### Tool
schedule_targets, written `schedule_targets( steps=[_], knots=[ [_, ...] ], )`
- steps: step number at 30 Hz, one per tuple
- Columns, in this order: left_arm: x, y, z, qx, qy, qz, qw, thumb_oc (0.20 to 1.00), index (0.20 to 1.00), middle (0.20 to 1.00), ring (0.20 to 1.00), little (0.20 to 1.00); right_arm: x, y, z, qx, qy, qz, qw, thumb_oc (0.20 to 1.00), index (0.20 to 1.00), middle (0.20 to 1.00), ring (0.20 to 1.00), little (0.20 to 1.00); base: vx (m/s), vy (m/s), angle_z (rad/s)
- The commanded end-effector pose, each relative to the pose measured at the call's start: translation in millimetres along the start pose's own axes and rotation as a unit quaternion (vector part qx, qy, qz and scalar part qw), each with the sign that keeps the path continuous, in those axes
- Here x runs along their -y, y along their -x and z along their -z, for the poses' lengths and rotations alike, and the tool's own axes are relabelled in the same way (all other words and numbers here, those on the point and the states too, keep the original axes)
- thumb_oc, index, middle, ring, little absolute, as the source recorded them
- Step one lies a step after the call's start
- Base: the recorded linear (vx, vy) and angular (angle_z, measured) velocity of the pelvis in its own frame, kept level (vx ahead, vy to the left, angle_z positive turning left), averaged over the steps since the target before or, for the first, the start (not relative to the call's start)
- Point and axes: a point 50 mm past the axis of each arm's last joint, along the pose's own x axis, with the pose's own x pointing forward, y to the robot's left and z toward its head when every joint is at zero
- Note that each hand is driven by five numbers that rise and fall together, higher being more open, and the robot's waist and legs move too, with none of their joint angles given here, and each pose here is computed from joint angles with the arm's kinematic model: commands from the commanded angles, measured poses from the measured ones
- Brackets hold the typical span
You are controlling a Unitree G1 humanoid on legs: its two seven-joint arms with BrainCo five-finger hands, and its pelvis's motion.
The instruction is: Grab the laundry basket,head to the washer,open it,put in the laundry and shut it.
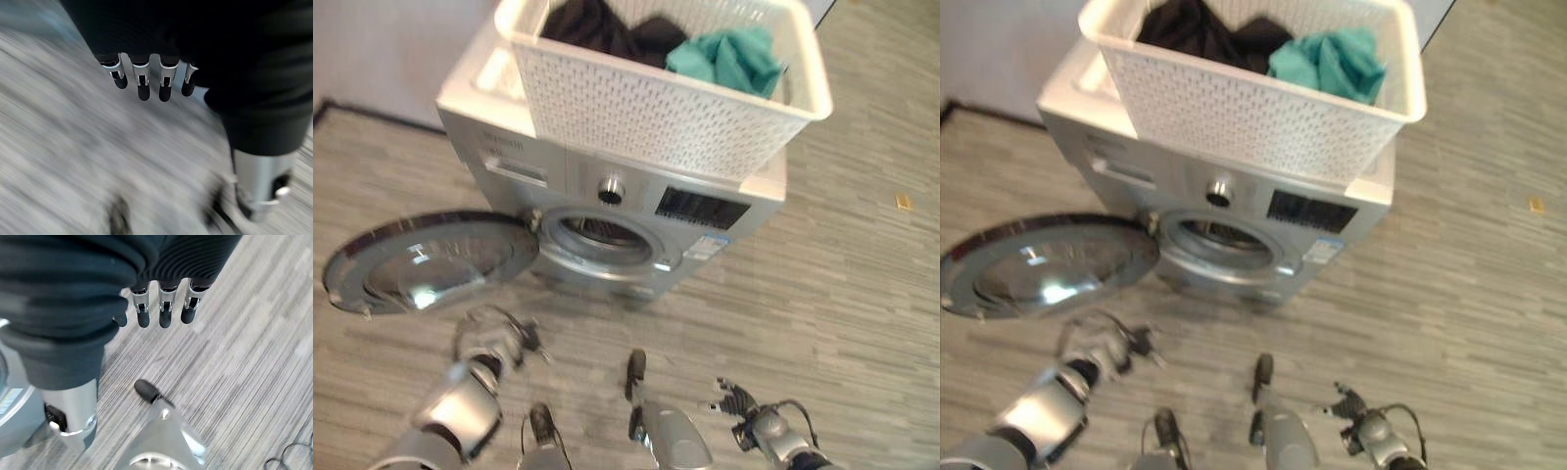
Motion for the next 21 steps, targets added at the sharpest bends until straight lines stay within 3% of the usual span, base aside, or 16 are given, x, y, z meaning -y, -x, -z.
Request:
schedule_targets(
  steps=[1, 6, 12, 17, 21],
  knots=[
    [-72, 11, 7, -0.007, 0.084, -0.152, 0.985, 1.000, 1.000, 1.000, 1.000, 1.000, 17, 0, -14, 0.042, -0.024, 0.039, 0.998, 1.000, 1.000, 1.000, 1.000, 1.000, -0.08, -0.075, 0.34],
    [-99, 26, 52, -0.045, 0.214, -0.203, 0.955, 1.000, 1.000, 1.000, 1.000, 1.000, 14, -1, -25, 0.062, -0.028, 0.038, 0.997, 1.000, 1.000, 1.000, 1.000, 1.000, -0.05, -0.037, 0.14],
    [-129, 40, 66, -0.048, 0.254, -0.256, 0.932, 1.000, 1.000, 1.000, 1.000, 1.000, 10, -2, -33, 0.078, -0.027, 0.029, 0.996, 1.000, 1.000, 1.000, 1.000, 1.000, -0.03, -0.038, 0.02],
    [-122, 38, 66, -0.023, 0.304, -0.256, 0.917, 1.000, 1.000, 1.000, 1.000, 1.000, 12, -1, -26, 0.064, -0.020, 0.033, 0.997, 1.000, 1.000, 1.000, 1.000, 1.000, 0.00, -0.007, 0.01],
    [-95, 31, 61, 0.040, 0.397, -0.231, 0.888, 1.000, 1.000, 1.000, 1.000, 1.000, 21, 4, -8, 0.038, -0.021, 0.046, 0.998, 1.000, 1.000, 1.000, 1.000, 1.000, 0.02, 0.011, -0.02]
  ],
)
